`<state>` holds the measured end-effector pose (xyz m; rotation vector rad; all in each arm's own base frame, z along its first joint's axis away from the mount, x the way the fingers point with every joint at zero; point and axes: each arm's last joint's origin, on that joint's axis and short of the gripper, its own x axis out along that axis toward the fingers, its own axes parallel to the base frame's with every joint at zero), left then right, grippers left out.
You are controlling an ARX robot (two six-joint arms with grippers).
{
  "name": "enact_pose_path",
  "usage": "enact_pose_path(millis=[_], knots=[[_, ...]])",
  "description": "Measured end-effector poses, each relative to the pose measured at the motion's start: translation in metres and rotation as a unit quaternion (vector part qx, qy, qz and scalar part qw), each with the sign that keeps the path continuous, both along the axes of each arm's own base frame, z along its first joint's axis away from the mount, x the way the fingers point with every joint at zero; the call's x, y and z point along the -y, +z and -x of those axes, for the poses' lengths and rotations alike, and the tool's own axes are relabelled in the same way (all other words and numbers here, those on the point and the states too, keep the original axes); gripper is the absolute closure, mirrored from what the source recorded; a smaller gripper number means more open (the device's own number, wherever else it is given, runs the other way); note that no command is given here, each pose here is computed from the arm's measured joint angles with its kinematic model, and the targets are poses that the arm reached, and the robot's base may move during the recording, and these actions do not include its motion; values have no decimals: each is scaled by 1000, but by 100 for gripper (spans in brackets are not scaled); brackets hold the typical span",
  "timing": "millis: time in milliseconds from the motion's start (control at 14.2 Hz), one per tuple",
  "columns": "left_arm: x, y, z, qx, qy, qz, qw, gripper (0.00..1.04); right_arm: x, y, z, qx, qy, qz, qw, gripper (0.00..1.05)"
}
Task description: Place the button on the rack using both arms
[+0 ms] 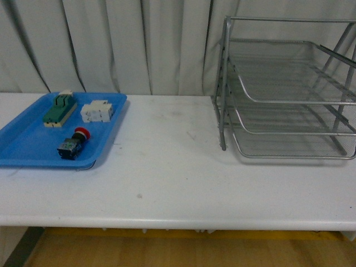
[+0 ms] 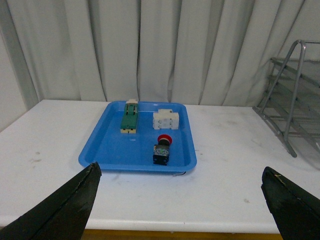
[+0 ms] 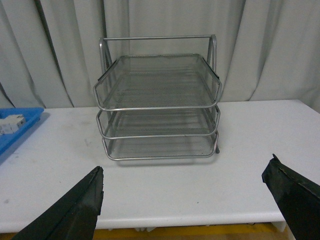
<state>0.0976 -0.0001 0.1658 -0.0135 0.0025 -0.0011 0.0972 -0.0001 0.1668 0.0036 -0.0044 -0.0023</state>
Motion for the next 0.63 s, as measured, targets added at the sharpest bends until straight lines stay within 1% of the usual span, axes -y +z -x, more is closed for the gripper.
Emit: enact_pose_path(millis=[632], knots=[[0,0,0,0,0,0,1000,7,0,0,0,0,0,0,1000,6]])
